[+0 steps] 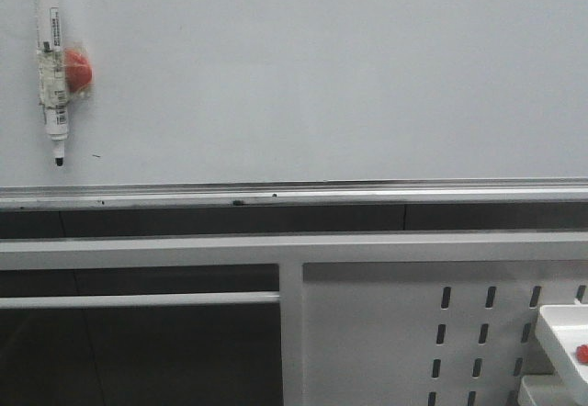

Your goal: Write number 1 on whiteboard

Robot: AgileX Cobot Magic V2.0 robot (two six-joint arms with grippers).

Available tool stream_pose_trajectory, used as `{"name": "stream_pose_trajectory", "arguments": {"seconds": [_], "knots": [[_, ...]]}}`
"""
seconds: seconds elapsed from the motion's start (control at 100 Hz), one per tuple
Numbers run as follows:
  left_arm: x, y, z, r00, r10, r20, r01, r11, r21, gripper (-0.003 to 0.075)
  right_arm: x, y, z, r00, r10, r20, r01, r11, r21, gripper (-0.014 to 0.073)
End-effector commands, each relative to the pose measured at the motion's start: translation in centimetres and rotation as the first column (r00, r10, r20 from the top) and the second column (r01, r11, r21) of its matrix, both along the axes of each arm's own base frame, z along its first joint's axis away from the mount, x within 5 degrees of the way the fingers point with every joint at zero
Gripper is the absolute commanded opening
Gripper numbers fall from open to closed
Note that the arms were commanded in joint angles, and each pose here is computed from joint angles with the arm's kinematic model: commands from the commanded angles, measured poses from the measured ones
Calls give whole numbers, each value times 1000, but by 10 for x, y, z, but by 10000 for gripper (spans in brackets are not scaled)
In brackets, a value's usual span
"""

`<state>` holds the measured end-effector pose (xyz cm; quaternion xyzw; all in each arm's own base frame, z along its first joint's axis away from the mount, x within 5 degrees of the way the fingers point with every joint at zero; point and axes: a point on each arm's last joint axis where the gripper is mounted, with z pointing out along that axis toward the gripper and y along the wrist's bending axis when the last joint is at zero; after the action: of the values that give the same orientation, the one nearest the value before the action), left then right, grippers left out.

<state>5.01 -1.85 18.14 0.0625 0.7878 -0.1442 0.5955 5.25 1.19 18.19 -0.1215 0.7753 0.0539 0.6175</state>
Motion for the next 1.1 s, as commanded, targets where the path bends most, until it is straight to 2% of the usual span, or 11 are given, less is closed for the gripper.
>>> {"name": "stream_pose_trajectory", "arguments": {"seconds": [0.0, 0.12, 0.2, 0.24, 0.35, 0.52, 0.61, 0.69, 0.77, 0.88, 1.09], "knots": [[1, 1, -5, 999, 14, 46, -13, 1000, -20, -20, 0, 1, 5, 995, 9, 101, -9, 1000, 7, -50], [1, 1, -5, 999, 14, 46, -13, 1000, -20, -20, 1, 2, 14, 980, 13, 197, -25, 998, 55, -50], [2, 0, -3, 998, 18, 63, -15, 999, -48, -20, 0, 3, 24, 963, -7, 268, -47, 979, 196, -50], [2, -1, 2, 997, 28, 78, -16, 988, -155, -20, 0, 2, 30, 952, -28, 305, -59, 961, 272, -50], [2, -2, 11, 997, 61, 49, -30, 874, -484, -20, -1, -1, 38, 936, -82, 343, -73, 906, 417, -50], [3, 2, 18, 990, 120, 67, -53, 782, -621, -20, -1, -2, 39, 936, -100, 337, -74, 881, 467, -50], [3, 3, 22, 991, 124, 54, -55, 737, -673, -20, -1, -4, 40, 939, -130, 319, -73, 831, 551, -49], [1, 2, 31, 990, 107, 95, -26, 787, -616, -18, -2, -3, 46, 942, -121, 314, -81, 825, 560, -48], [-1, -1, 46, 987, 61, 150, 14, 891, -453, 10, -4, -1, 56, 953, -89, 291, -88, 835, 544, -43], [1, -3, 70, 986, 15, 167, 27, 969, -244, 116, -5, 3, 77, 958, -30, 284, -89, 913, 398, 57], [35, -14, 115, 995, -57, 79, 55, 998, 26, 399, 9, 10, 108, 992, 29, 124, -61, 962, 266, 388]]}}
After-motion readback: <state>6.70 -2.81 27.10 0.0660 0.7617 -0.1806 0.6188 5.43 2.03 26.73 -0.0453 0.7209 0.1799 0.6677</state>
